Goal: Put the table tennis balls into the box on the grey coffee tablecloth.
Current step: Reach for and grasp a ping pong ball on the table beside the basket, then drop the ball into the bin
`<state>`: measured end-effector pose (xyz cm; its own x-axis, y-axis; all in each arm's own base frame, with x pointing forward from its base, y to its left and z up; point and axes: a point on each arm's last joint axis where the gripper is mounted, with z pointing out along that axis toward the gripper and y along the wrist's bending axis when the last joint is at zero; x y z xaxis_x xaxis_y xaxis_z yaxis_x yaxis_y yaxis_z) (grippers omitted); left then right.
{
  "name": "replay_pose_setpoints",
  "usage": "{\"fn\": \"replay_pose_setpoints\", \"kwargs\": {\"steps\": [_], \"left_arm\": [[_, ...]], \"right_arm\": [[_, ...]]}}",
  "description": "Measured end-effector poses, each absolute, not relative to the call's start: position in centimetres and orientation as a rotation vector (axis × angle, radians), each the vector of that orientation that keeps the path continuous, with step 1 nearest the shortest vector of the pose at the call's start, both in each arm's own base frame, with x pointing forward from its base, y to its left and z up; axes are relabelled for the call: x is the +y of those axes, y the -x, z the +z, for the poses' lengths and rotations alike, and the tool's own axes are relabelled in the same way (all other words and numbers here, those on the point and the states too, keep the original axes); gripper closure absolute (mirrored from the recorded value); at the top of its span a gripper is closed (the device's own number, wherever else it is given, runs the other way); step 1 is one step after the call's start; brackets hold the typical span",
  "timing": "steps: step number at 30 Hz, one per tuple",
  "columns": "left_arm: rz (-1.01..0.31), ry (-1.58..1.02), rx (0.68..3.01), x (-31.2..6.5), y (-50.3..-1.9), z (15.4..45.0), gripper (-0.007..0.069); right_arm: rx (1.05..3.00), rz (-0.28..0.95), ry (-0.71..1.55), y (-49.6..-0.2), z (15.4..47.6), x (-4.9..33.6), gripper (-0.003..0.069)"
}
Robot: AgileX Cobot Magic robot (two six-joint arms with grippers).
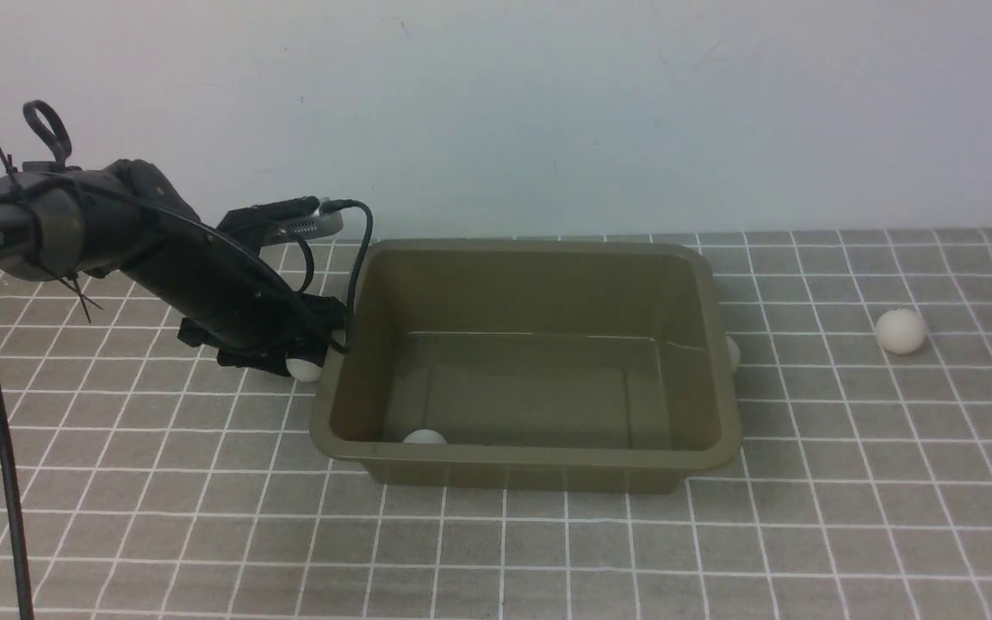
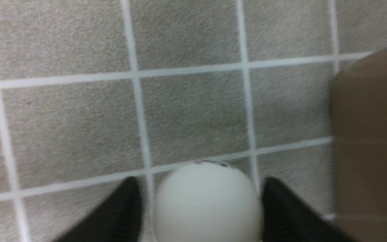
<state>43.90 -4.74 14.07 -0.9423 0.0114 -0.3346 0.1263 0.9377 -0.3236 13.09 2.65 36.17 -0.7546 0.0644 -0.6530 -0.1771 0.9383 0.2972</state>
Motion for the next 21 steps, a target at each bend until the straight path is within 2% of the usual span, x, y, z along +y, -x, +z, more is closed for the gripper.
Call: {"fn": "replay_pose_setpoints", "kwargs": {"steps": [3,7,9,13,17,21], "left_arm": [[-0.442,-0.184,2.788,-4.2,-43.5,15.4,0.0273],[-0.438,-0.214,2.733,-3.5,-43.2,20.6,0.0273],[-0.482,-0.224,2.652,-3.8,-42.4,25.2,0.0273],[-0.599,-0.354,2.561,-6.7,-40.8,29.3,0.0273],[-0.637,-0.577,2.564,-11.1,-40.0,28.4,0.0273],[-0.639,-0.705,2.63,-14.6,-39.9,25.3,0.0267]], "right_arm": [[2.378,0.447,0.077,-13.1,36.2,2.6,0.0668],[2.352,0.425,0.059,-13.5,36.3,2.5,0.0668],[2.341,0.398,0.028,-14.1,36.5,2.2,0.0668],[2.376,0.341,0.009,-16.8,36.6,1.6,0.0668],[2.441,0.3,0.001,-21.2,36.5,1.0,0.0667],[2.515,0.245,-0.007,-25.8,35.0,0.3,0.0652]]}}
